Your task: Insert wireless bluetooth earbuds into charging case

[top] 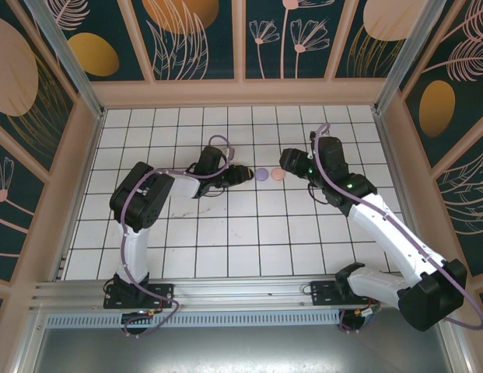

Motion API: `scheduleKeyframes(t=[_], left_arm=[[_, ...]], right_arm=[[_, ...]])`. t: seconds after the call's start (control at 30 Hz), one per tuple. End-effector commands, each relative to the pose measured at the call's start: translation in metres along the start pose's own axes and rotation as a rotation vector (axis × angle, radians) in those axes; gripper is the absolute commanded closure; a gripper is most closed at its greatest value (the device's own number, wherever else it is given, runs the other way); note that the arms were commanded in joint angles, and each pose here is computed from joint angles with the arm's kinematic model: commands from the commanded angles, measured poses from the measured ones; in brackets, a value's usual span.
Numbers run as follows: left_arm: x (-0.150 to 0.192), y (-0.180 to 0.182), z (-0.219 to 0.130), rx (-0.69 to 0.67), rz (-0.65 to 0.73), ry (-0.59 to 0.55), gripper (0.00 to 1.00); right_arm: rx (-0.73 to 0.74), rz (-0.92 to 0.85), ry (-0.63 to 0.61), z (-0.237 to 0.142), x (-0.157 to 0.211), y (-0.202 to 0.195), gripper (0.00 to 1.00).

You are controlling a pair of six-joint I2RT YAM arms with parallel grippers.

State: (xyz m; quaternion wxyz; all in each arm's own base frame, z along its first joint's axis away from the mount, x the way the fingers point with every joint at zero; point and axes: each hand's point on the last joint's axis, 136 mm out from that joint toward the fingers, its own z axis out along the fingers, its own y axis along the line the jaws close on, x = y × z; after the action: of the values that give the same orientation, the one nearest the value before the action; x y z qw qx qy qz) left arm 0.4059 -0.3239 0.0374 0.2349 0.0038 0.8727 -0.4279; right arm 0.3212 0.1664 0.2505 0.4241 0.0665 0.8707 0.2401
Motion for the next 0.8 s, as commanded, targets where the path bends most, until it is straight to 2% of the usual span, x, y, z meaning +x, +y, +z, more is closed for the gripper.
scheduleKeyframes(t=[0.0,0.1,0.23,0.33,0.43,0.53,0.63,0.67,0.7,0.73,0.77], left_arm=[[-0.001,0.005,-0.003,-0.056,0.010,0.001,0.52],[-0.005,0.005,-0.010,-0.093,0.030,-0.008,0.43],[-0.013,0.009,-0.025,-0.178,0.073,-0.034,0.37],[-0.028,0.007,-0.046,-0.238,0.117,-0.077,0.33],[-0.049,-0.001,-0.075,-0.283,0.167,-0.137,0.30],[-0.077,-0.022,-0.115,-0.306,0.235,-0.241,0.27],[-0.101,-0.042,-0.159,-0.351,0.327,-0.367,0.23],[-0.108,-0.049,-0.175,-0.369,0.363,-0.416,0.19],[-0.113,-0.054,-0.191,-0.392,0.395,-0.462,0.06],[-0.118,-0.056,-0.204,-0.421,0.419,-0.501,0.01],[-0.122,-0.057,-0.217,-0.454,0.447,-0.543,0.01]], right_arm=[[-0.017,-0.001,-0.056,-0.012,-0.022,0.009,0.32],[-0.015,-0.004,-0.066,-0.016,-0.027,0.010,0.25],[0.000,-0.003,-0.080,-0.020,-0.033,0.008,0.15],[0.024,-0.002,-0.098,-0.024,-0.038,0.002,0.04],[0.058,-0.002,-0.136,-0.030,-0.045,-0.006,0.01],[0.104,-0.012,-0.188,-0.037,-0.056,-0.018,0.01],[0.211,-0.033,-0.284,-0.046,-0.072,-0.038,0.01],[0.266,-0.028,-0.320,-0.050,-0.078,-0.049,0.01],[0.340,-0.016,-0.354,-0.053,-0.084,-0.064,0.01],[0.393,-0.020,-0.391,-0.055,-0.088,-0.075,0.01],[0.438,-0.024,-0.440,-0.058,-0.093,-0.086,0.01]])
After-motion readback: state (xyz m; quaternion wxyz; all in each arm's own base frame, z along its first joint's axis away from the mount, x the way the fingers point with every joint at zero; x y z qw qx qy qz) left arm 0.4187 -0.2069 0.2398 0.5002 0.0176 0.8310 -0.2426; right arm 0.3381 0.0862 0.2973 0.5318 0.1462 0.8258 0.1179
